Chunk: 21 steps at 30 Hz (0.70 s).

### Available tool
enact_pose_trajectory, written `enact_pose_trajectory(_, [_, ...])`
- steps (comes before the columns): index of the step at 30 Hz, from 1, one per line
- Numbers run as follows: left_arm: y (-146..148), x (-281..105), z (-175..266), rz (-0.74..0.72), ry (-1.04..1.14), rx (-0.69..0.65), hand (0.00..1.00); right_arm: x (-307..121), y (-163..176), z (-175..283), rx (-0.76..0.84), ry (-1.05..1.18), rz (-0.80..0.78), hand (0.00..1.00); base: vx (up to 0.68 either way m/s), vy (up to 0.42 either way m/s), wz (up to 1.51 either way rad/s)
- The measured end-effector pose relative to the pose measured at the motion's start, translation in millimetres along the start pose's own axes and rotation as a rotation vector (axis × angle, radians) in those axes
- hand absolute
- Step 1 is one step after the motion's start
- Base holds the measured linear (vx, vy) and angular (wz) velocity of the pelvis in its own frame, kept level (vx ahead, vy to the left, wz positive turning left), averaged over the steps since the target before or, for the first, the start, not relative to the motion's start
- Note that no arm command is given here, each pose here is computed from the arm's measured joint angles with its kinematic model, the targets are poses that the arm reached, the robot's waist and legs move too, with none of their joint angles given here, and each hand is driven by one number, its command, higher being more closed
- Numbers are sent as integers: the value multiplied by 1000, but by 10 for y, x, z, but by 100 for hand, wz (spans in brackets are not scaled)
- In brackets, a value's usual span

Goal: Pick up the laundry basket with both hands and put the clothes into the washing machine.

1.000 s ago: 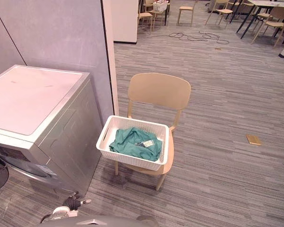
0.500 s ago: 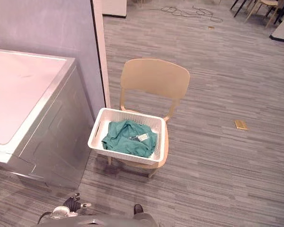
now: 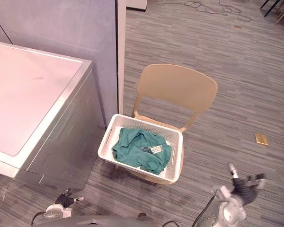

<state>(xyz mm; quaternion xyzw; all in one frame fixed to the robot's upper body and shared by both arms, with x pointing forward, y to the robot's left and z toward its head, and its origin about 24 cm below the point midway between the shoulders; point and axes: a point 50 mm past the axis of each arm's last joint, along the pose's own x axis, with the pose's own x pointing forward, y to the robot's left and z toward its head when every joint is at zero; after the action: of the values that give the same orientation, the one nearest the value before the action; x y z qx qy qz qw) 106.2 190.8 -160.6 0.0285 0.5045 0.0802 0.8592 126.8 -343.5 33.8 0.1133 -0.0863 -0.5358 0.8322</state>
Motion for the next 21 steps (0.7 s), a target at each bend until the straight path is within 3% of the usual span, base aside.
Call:
enact_pose_trajectory(4, [52, 11, 28, 23, -1, -31, 0, -3, 226, 219, -26, -122, 77, 0, 118, -126, 9])
enact_pose_trajectory(7, [-146, 19, 106, -25, -23, -47, 0, 86, 442, 286, -60, -154, 195, 0, 103, -93, 5])
enact_pose_trajectory(12, [-229, 21, 171, -52, -47, -27, 0, -31, 1050, 324, -239, -206, 645, 0, 18, -17, 11])
enact_pose_trajectory(21, [34, 1, 127, 5, -64, 43, 0, -305, 1257, 102, -271, -127, 873, 0, -35, 17, 13])
